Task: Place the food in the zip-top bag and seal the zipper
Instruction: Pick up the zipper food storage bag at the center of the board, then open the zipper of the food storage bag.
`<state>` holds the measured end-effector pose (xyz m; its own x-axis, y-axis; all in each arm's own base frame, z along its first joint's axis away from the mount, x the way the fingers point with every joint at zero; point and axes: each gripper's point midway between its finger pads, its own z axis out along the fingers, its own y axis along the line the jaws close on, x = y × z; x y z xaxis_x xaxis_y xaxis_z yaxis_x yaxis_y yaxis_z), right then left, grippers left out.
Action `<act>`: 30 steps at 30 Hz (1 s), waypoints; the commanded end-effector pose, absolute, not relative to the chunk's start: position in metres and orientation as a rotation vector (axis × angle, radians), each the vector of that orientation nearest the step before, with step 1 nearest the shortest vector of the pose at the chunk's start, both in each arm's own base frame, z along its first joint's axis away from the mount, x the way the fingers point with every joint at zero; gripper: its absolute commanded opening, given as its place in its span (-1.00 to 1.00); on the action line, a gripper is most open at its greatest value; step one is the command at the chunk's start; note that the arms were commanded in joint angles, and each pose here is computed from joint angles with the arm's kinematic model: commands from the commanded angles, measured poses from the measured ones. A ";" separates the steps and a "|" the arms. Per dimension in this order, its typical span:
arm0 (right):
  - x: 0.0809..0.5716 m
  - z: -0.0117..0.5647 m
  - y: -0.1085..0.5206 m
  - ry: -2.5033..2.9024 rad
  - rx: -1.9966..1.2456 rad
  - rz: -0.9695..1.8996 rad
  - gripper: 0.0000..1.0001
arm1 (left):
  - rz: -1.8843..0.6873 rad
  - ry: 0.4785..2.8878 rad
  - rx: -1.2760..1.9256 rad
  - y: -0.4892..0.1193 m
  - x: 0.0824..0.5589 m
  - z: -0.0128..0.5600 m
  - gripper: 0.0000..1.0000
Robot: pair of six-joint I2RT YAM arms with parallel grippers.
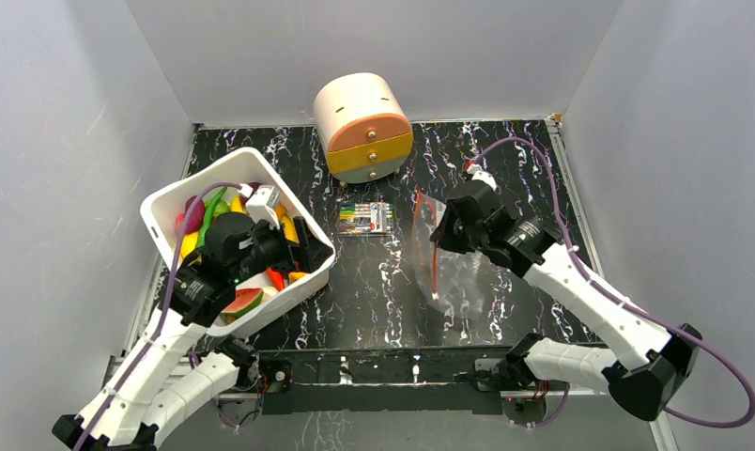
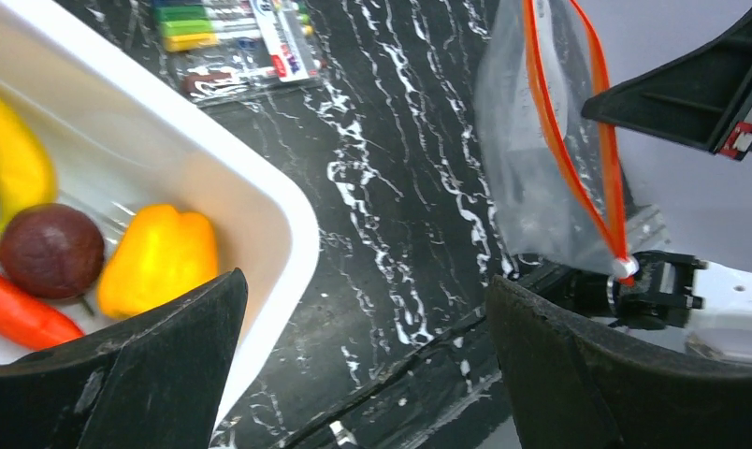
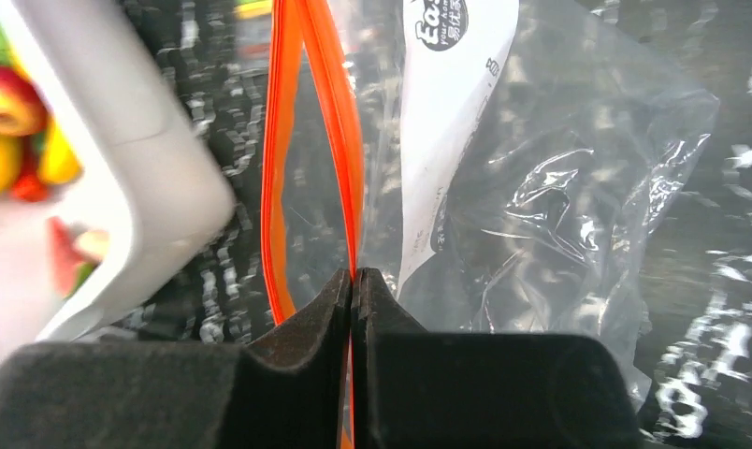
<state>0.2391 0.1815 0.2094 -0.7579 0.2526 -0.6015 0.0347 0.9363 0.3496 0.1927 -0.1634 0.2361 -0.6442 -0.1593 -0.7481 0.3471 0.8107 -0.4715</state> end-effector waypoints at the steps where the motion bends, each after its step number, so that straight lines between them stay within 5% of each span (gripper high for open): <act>1: 0.226 0.239 0.236 2.301 0.156 0.855 -1.00 | -0.994 2.135 0.108 -0.195 0.193 0.248 0.97; 5: 0.219 0.244 0.259 2.280 0.156 0.957 -1.00 | -1.007 2.139 0.074 -0.202 0.205 0.249 0.95; 9: 0.214 0.252 0.281 2.236 0.152 1.087 -1.00 | -1.043 2.147 0.085 -0.215 0.216 0.247 0.58; 14: 0.214 0.261 0.290 2.191 0.149 1.124 -1.00 | -1.135 2.220 0.076 -0.234 0.221 0.238 0.44; 30: 0.210 0.237 0.305 2.235 0.116 1.097 -1.00 | -1.267 2.257 0.085 -0.260 0.222 0.226 0.57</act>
